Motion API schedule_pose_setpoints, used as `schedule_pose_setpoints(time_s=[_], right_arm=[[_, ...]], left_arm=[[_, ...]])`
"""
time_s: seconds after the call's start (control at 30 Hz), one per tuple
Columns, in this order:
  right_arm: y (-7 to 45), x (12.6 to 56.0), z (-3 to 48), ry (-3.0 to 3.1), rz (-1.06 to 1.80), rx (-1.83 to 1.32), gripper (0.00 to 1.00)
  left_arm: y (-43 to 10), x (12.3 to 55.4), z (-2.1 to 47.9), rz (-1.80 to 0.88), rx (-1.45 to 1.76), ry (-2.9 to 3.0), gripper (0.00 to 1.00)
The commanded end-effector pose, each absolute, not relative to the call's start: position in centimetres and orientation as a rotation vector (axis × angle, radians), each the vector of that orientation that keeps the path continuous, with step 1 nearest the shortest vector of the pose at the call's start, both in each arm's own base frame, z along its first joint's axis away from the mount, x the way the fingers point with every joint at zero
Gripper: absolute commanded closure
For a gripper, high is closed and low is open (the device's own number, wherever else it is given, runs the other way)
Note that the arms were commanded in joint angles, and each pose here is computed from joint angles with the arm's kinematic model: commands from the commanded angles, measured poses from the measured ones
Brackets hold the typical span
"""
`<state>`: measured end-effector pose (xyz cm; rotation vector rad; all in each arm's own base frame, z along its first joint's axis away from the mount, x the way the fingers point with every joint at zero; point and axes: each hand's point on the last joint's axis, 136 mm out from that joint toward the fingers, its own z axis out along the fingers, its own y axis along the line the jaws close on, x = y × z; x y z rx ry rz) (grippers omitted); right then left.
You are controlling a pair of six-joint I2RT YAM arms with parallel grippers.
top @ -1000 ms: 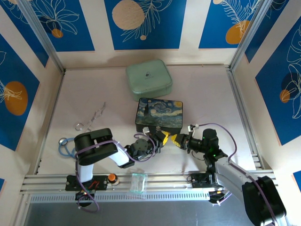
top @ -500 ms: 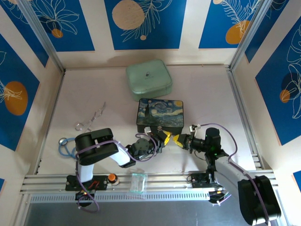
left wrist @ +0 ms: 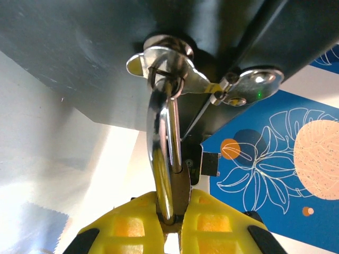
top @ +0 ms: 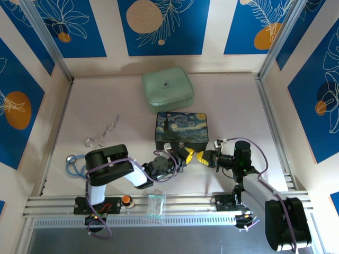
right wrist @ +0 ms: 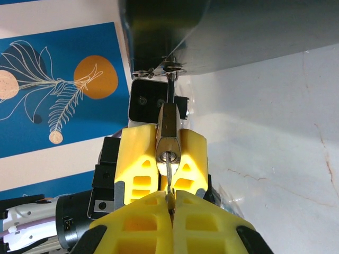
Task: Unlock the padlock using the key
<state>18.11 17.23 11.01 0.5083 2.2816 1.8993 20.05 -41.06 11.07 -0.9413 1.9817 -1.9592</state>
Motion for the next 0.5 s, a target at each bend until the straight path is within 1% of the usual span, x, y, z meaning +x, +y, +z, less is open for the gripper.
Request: schedule_pose_setpoints(time_s=[0.0,0.3,0.47], right_arm=[[17.6,18.2,12.6,2.276,1.940,0.414,1.00],[17.7,17.1,11.7,2.336,1.965,0.482,1.00],[17.6,17.7,11.6,2.335,1.957,0.485,1.00]], left_arm=[[-42.5,18.6,12.3,-2.068,-0.873,1.984,1.00],[-42.1,19.5,11.4,-2.019,-0.886,1.981,1.00],[-42.8,19.3,12.1,-2.057,-0.865,1.981,1.00]])
